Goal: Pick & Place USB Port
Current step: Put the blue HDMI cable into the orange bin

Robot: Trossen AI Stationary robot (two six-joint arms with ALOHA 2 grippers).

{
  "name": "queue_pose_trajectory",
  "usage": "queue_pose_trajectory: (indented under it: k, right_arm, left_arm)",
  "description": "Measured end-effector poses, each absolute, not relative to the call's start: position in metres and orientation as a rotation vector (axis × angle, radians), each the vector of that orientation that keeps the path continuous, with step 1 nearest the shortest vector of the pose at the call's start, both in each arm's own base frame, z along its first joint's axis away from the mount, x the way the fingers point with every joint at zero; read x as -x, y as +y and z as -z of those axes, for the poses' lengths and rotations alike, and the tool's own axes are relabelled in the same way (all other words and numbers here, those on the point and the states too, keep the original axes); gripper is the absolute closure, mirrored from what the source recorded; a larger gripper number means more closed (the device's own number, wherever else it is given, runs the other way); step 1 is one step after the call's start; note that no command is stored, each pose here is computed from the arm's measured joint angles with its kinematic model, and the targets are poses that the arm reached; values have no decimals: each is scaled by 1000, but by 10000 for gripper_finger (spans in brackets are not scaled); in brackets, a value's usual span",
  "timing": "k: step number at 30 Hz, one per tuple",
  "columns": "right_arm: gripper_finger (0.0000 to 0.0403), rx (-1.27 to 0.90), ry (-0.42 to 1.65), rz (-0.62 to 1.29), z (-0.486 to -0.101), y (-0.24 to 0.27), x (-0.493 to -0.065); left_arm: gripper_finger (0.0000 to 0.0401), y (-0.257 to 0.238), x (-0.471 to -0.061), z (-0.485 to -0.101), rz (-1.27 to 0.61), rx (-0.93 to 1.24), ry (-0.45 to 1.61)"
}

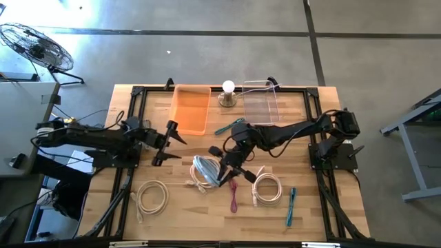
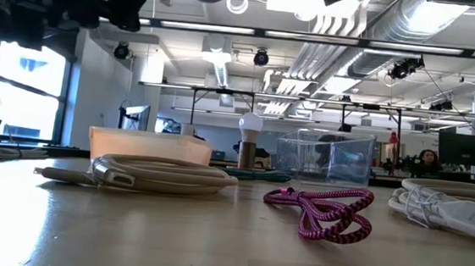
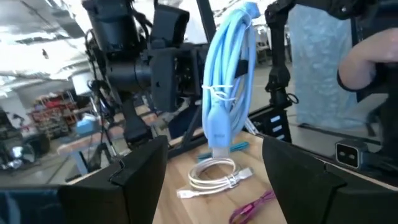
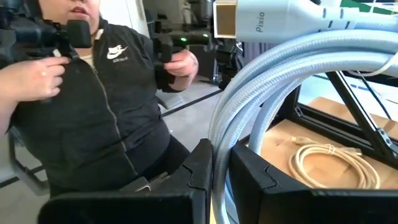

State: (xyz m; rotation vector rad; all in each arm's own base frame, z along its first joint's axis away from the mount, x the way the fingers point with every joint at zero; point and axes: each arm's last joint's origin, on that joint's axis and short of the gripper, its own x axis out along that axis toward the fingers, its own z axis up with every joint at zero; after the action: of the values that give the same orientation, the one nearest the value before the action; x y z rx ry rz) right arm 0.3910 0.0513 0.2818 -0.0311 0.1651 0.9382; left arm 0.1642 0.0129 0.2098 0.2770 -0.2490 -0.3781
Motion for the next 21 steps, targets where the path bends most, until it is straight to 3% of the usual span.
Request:
queue_pose_trajectory:
  k: [21]
  right_arm:
    - [374,37,216,-902,-276,49,-391]
  left_arm:
    - [141,3,-222,-229,587,-314,-223]
